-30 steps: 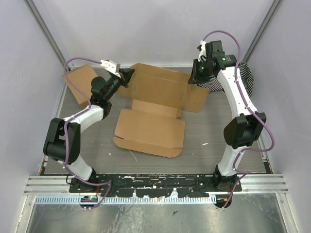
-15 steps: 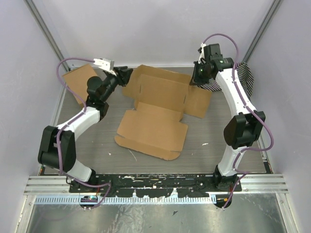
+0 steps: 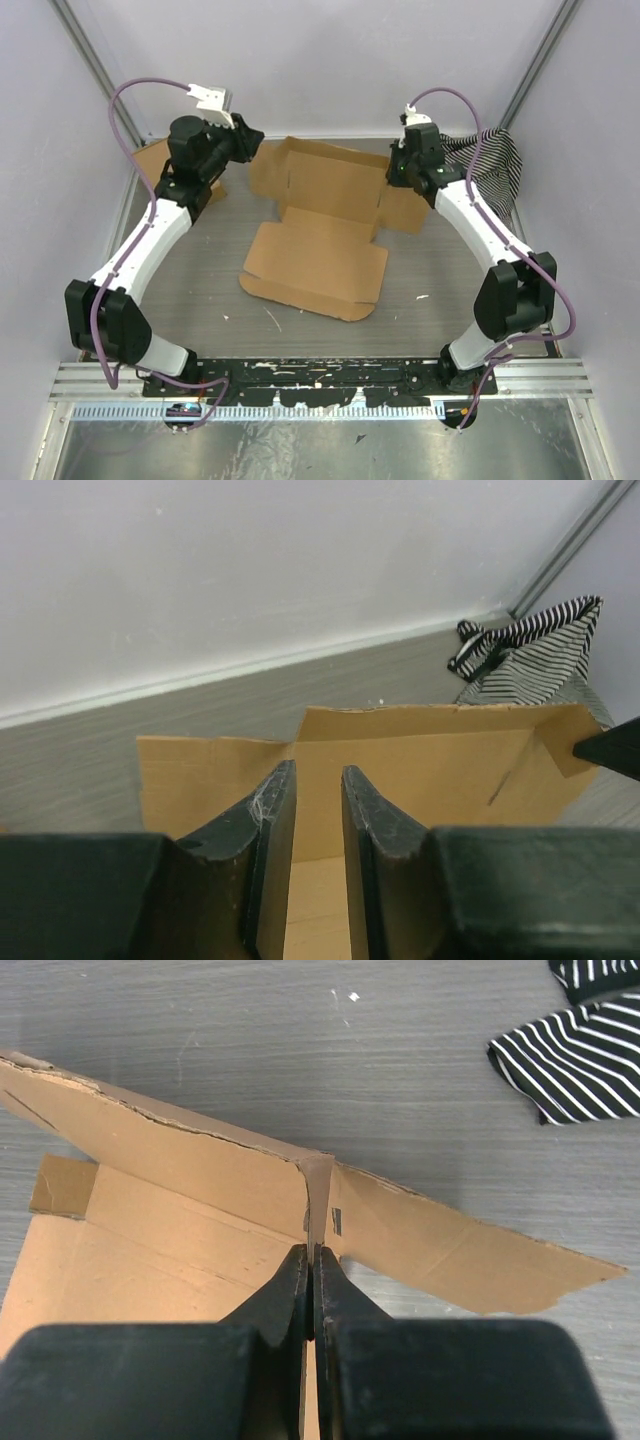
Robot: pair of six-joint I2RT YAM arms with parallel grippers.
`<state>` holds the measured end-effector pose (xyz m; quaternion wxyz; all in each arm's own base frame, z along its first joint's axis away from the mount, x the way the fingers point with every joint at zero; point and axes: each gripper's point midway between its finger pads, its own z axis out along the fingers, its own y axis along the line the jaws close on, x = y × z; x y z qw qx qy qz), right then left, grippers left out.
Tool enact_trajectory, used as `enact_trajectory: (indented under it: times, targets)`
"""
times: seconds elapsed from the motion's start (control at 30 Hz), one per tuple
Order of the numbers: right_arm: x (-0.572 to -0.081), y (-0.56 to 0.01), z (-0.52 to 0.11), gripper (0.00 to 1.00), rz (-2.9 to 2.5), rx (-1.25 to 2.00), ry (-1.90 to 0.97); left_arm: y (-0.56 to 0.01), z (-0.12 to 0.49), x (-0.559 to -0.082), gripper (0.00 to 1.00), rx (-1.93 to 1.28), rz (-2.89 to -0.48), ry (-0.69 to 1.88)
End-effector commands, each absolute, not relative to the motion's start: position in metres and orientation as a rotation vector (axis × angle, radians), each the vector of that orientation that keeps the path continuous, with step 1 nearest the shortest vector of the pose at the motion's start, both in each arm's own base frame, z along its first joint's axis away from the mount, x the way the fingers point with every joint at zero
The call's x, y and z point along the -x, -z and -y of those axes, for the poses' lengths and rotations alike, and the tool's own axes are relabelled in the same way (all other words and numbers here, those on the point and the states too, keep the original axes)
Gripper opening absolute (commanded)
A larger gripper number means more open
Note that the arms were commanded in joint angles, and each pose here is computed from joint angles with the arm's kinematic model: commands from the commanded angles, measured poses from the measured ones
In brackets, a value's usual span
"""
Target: Fold the paper box
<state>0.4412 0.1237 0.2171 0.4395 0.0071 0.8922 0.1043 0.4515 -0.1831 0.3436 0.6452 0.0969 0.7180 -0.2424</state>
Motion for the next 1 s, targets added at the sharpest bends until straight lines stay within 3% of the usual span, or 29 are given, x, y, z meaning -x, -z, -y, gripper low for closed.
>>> enact_trajectory:
  times: [0.0, 0.33, 0.97]
  targets:
    - [-0.459, -0.266, -0.138, 0.02, -1.968, -0.004, -0.258, -0.304, 0.188, -0.451, 0.31, -0.212, -1.815, 0.578]
    - [-0.44, -0.254, -0.156, 0.03, -1.964, 0.03, -0.281, -0.258, 0.182, -0.452, 0.25, -0.2, -1.986, 0.515]
    - [-0.42, -0.237, -0.167, 0.03, -1.986, 0.106, -0.276, -0.273, 0.172, -0.458, 0.27, -0.226, -1.986, 0.421]
